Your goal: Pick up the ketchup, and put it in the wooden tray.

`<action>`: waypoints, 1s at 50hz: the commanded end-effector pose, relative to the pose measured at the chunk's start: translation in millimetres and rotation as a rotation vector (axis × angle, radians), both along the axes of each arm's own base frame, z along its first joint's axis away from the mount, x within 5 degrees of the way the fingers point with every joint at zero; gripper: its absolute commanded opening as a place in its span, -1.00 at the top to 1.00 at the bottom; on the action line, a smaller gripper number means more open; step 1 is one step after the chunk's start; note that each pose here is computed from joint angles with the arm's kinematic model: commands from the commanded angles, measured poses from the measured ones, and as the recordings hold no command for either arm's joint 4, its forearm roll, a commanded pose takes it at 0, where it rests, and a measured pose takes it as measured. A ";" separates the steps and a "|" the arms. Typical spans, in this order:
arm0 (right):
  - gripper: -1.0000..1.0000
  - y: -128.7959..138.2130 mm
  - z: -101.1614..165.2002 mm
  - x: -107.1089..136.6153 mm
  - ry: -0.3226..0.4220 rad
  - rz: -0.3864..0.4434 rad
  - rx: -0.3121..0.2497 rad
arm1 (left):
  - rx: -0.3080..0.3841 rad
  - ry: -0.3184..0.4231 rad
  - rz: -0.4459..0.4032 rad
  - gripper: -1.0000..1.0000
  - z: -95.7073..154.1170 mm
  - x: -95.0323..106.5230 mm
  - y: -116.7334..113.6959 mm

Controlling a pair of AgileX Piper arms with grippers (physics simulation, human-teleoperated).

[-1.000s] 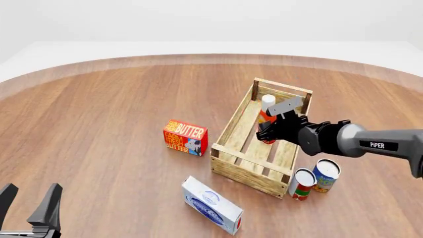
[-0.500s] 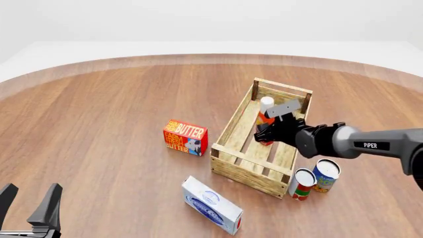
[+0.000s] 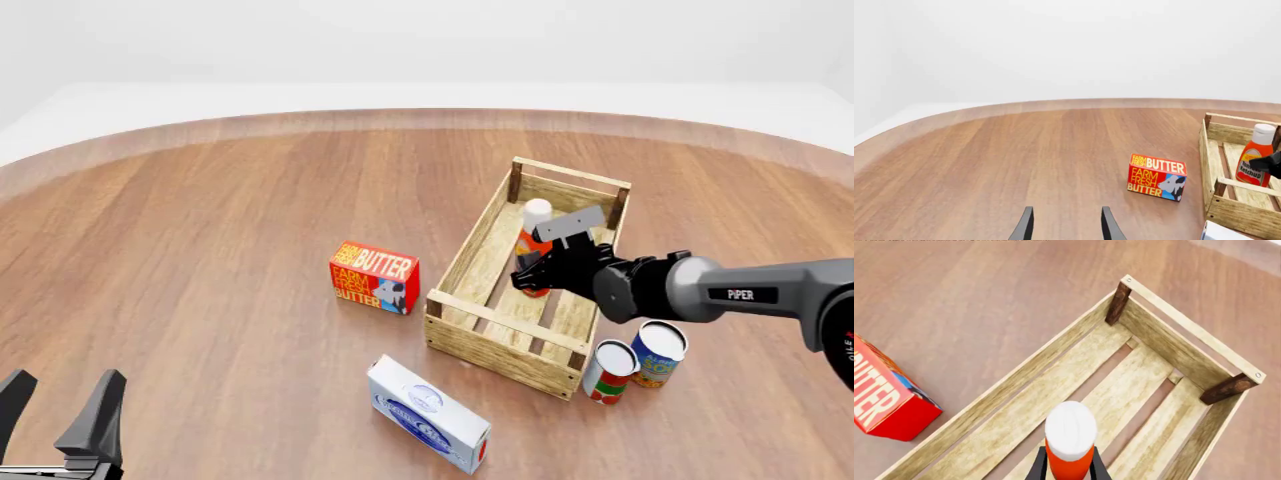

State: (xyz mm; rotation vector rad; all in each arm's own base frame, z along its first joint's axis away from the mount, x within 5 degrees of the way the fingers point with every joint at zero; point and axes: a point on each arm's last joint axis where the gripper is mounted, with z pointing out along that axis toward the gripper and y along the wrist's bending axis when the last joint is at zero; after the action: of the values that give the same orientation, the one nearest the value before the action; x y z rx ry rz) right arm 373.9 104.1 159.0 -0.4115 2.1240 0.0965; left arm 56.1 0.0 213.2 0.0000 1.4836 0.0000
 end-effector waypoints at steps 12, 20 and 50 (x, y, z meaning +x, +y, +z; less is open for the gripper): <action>-1.00 0.3 -7.3 -1.2 0.018 -0.017 0.018 | 0.000 0.000 0.000 -1.00 0.0 0.0 0.0; -1.00 -1.8 -1.0 -2.1 0.004 -0.019 0.018 | 0.000 0.000 0.000 -1.00 0.0 0.0 0.0; -1.00 -9.8 48.8 -14.0 -0.103 -0.003 0.000 | 0.000 0.000 0.000 -1.00 0.0 0.0 0.0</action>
State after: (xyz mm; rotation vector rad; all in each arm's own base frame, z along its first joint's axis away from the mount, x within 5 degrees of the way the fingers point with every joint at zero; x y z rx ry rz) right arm 365.0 95.9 190.5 -0.3900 2.0614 0.0844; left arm 56.1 0.0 213.2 0.0000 1.4836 0.0000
